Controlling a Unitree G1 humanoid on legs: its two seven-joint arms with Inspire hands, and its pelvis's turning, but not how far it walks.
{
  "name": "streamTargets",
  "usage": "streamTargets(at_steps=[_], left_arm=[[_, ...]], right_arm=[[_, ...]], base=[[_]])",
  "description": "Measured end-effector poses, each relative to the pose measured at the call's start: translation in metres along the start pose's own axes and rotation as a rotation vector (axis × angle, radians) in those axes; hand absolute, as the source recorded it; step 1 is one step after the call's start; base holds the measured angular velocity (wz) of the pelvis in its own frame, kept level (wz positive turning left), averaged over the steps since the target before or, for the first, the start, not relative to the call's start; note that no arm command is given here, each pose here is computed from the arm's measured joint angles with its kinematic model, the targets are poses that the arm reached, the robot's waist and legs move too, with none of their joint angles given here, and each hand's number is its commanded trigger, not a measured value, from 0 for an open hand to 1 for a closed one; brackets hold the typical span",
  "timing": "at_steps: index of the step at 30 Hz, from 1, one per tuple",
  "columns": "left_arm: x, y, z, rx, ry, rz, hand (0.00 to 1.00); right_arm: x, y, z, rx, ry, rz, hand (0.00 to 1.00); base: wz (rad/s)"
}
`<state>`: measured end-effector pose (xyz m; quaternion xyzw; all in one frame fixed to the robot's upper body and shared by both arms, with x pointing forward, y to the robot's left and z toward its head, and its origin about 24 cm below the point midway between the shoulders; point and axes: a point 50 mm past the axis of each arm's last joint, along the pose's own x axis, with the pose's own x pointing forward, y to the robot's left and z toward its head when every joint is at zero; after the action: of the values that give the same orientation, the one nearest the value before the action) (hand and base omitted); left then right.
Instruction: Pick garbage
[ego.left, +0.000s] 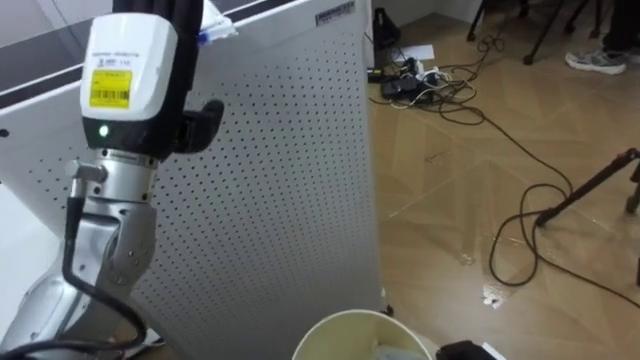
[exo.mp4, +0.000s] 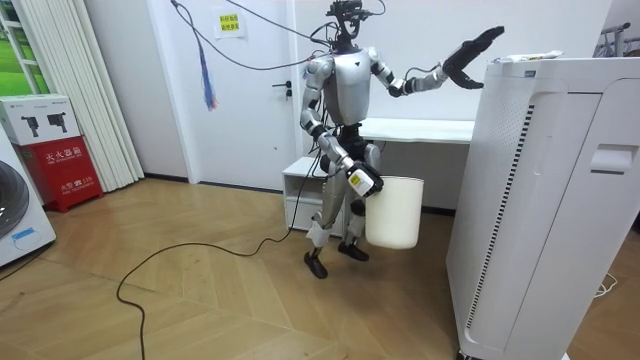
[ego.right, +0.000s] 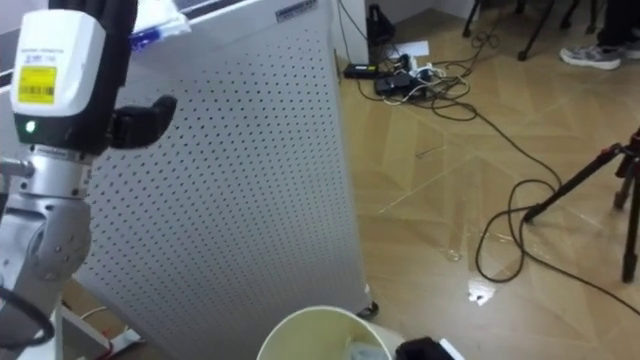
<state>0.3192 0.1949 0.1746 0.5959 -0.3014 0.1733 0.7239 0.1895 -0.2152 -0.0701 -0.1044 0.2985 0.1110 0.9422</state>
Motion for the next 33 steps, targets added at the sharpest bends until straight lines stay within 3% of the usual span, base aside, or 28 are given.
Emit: streamTargets(at_steps=[5, 16, 32, 33], left_arm=[[0.006, -0.010, -0.007, 0.025, 0.018, -0.084, 0.00], [0.019, -0.006, -0.016, 0.036, 0.060, -0.135, 0.00], [0.020, -0.005, -0.032, 0.065, 0.141, -0.188, 0.00], [0.020, -0.004, -0.033, 0.065, 0.145, -0.186, 0.05]], right_arm=[[-0.001, -0.003, 0.003, -0.012, -0.009, -0.018, 1.00], [0.003, -0.005, 0.012, -0.028, -0.026, -0.026, 1.00], [0.007, -0.004, 0.015, -0.063, -0.005, -0.039, 1.00], [0.007, -0.004, 0.014, -0.070, -0.001, -0.039, 1.00]], base=[[0.04], [-0.03], [-0.02], [0.00]])
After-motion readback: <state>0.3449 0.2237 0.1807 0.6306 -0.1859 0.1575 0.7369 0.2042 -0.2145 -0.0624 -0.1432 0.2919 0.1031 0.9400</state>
